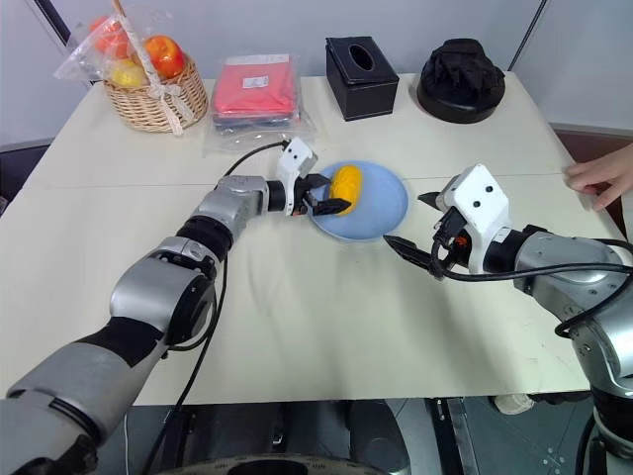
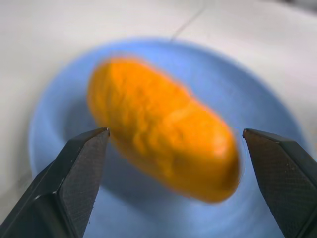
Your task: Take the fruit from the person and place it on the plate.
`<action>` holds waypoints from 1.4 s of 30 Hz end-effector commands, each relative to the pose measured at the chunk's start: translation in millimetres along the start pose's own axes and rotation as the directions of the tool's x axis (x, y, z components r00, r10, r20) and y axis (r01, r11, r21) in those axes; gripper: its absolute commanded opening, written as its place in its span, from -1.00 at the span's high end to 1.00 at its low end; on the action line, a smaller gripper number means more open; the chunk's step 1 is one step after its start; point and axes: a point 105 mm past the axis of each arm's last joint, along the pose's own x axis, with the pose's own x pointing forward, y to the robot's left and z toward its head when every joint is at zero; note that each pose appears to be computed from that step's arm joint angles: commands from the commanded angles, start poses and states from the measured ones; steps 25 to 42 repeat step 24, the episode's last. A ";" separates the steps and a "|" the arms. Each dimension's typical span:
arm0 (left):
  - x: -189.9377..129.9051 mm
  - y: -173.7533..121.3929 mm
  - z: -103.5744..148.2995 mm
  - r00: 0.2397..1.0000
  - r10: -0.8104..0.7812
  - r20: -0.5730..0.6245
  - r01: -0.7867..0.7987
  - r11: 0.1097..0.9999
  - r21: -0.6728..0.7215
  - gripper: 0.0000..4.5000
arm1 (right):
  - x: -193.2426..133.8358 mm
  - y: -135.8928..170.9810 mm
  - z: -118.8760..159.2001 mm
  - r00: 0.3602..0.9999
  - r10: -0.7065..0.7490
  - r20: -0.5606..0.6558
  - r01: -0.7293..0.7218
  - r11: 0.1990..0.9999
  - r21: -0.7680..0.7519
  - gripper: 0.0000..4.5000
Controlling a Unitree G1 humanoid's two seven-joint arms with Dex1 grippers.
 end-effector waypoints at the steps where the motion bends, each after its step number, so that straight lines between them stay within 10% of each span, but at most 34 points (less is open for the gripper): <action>1: -23.5 7.9 49.4 0.991 -0.023 0.132 0.018 0.999 0.038 -0.99 | -1.1 0.6 8.6 0.999 -0.002 0.038 0.003 0.999 -0.032 -1.00; 21: -205.3 -47.8 51.6 0.992 0.113 0.058 -0.116 0.991 0.067 -0.99 | -1.9 -12.5 3.2 1.000 0.026 0.014 -0.025 0.998 -0.053 -1.00; 42: -211.7 -50.9 51.9 0.986 0.151 0.067 -0.155 0.987 0.054 -0.99 | -2.3 -14.0 2.3 1.000 0.029 0.011 -0.028 0.998 -0.054 -1.00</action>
